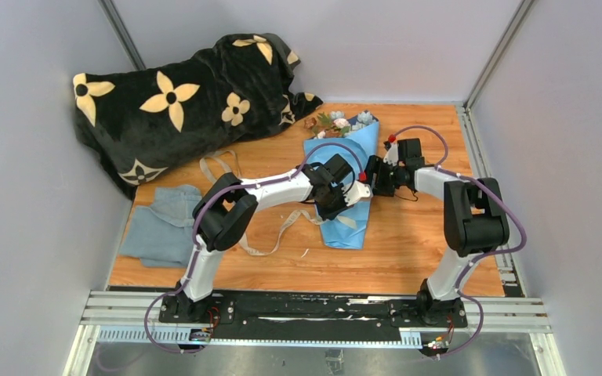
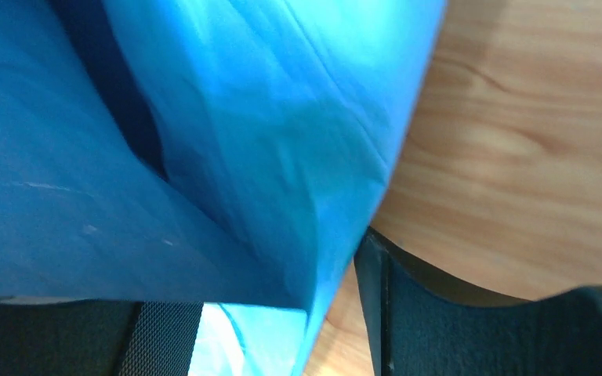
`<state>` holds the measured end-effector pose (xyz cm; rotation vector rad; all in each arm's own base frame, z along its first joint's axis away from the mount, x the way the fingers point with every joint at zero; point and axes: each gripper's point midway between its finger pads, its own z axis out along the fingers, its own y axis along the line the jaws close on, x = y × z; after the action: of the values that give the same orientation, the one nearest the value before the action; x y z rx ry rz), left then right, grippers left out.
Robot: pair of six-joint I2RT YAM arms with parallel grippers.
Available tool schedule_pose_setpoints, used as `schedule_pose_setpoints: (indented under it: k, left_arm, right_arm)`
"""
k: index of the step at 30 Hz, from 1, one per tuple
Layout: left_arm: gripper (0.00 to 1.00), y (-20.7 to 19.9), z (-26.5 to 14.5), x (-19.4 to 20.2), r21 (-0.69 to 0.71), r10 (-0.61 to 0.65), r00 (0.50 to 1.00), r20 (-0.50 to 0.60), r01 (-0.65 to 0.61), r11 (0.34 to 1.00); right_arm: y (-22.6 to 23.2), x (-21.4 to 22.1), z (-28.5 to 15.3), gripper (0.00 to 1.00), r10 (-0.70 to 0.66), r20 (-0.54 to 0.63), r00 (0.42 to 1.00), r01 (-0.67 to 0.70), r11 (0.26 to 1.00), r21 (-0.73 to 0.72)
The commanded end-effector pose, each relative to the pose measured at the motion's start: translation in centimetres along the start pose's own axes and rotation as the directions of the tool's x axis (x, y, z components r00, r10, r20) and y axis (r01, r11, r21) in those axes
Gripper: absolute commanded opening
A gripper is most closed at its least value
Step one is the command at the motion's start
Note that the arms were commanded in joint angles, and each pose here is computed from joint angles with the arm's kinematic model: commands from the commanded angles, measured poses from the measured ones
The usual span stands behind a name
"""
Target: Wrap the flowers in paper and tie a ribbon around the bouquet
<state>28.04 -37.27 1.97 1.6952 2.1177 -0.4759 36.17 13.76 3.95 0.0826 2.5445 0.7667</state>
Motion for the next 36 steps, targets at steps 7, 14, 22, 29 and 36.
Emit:
schedule_pose_setpoints:
  k: [7, 14, 22, 29, 36]
  left_arm:
    - [0.05, 0.9, -0.1, 1.1, -0.019, -0.001, 1.000, -0.029, 0.000, 1.000]
    - [0.05, 3.2, -9.2, -1.3, -0.040, 0.074, 0.997, 0.024, -0.073, 0.997]
    - [0.00, -5.5, -13.7, 2.1, 0.183, 0.340, 0.940, -0.041, -0.327, 0.927]
    - [0.00, -17.7, -9.1, -4.0, 0.305, 0.650, 0.758, 0.058, -0.634, 0.711]
    - [0.14, -17.5, -4.5, -9.8, 0.117, 0.754, 0.621, 0.213, -0.782, 0.612]
  right_arm:
    - [1.6, 1.9, 2.5, 0.01, 0.081, -0.091, 0.993, -0.101, 0.962, -0.255]
    - [3.0, -0.7, -0.3, 0.00, 0.115, -0.059, 0.992, -0.127, 0.952, -0.277]
    - [5.0, -2.9, -1.5, 0.00, 0.196, -0.037, 0.980, -0.199, 0.951, -0.237]
    - [8.5, -4.7, -2.4, 0.00, 0.163, -0.002, 0.987, -0.158, 0.952, -0.263]
    - [8.9, -4.6, -3.7, 0.00, 0.108, 0.005, 0.994, -0.104, 0.965, -0.240]
